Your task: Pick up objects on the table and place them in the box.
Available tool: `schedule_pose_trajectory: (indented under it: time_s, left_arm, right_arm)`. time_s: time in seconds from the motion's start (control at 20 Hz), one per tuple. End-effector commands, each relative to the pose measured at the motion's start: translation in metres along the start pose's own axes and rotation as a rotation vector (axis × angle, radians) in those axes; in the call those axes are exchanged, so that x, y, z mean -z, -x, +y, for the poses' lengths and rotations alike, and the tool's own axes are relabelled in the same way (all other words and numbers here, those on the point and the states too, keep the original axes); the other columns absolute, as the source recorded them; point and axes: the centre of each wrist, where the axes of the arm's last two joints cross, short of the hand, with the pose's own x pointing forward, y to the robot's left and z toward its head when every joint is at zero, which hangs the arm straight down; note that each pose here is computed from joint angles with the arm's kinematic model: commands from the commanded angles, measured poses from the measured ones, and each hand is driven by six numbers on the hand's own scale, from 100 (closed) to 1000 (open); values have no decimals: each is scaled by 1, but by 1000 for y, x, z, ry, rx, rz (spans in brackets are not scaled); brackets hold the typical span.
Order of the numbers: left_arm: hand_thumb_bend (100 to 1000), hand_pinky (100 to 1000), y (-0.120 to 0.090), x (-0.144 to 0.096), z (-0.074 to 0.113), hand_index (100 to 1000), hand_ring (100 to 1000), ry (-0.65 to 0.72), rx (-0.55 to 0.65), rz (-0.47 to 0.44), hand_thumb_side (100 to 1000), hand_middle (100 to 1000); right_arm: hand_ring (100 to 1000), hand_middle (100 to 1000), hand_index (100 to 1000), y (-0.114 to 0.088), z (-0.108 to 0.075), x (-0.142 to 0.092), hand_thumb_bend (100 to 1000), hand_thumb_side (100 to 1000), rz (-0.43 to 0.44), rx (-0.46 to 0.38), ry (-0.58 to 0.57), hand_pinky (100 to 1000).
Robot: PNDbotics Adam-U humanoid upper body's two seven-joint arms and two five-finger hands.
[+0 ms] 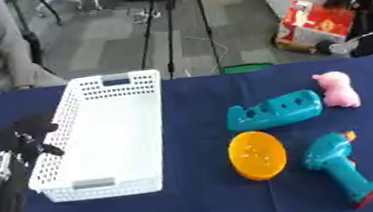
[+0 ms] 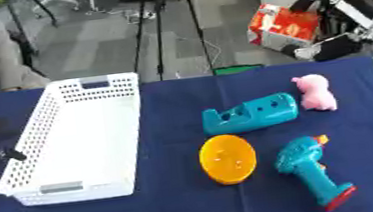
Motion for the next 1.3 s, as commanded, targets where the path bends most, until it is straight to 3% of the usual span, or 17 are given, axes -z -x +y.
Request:
schedule_pose_trajectory:
  time_s: [0.05, 0.95, 1.1, 1.3]
  left_arm:
    - [297, 525, -8, 6, 2, 791, 768, 20, 7, -33, 1000, 776]
    - [296, 526, -15, 18, -11, 791, 768, 77, -48, -83, 1000, 776]
    - [297, 528, -18, 21, -12, 791, 768, 77, -61, -97, 1000, 776]
    - [299, 528, -20, 23, -13, 791, 767, 72, -73, -105, 997, 776]
  right_arm:
    - [297, 498, 739, -15, -11, 17, 426, 181, -62, -3, 25, 255]
    - [322, 524, 743, -70, 56, 73, 404, 190, -299, 77, -142, 284]
    - [321, 523, 743, -66, 62, 72, 402, 192, -289, 78, -169, 284]
    - [318, 522, 743, -56, 70, 70, 404, 194, -213, 83, -198, 283]
